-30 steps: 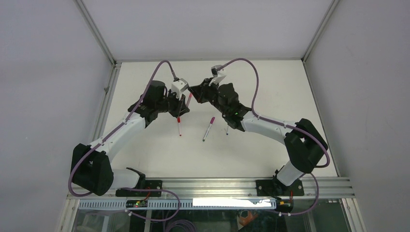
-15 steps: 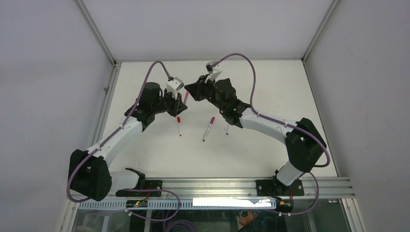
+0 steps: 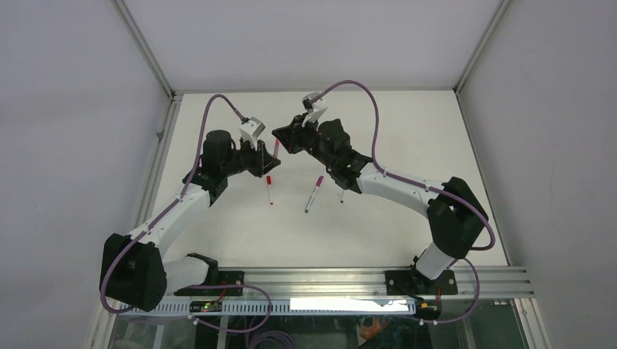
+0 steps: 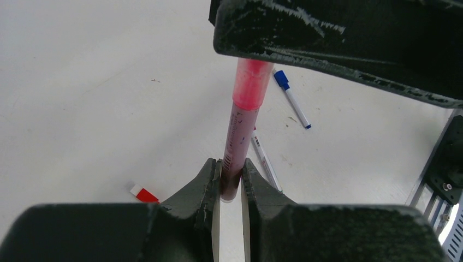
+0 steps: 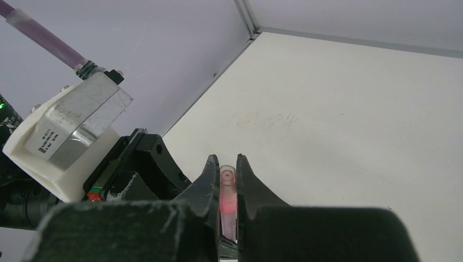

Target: Insert the pens into the pen caps

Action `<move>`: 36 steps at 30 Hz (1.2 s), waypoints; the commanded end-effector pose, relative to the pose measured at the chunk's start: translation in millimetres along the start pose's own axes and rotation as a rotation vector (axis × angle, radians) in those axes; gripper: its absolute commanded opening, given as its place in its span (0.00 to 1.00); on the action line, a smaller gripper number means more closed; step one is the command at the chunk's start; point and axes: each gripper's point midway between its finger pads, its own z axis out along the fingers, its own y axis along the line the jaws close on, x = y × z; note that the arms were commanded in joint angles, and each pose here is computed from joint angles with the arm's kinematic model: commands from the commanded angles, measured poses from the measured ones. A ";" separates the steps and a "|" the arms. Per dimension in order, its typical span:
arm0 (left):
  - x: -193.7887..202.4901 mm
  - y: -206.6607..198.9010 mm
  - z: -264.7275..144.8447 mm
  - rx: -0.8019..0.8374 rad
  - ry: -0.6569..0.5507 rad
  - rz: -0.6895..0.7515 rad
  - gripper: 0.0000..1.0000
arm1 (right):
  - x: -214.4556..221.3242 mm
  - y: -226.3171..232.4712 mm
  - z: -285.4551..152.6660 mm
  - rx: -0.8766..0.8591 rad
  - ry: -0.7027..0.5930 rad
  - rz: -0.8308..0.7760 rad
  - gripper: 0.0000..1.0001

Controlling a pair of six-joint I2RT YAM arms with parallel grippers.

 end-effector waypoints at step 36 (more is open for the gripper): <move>-247.9 -74.7 -147.0 -0.001 -1.011 0.508 0.00 | 285.9 -28.3 -146.9 0.077 1.133 0.022 0.00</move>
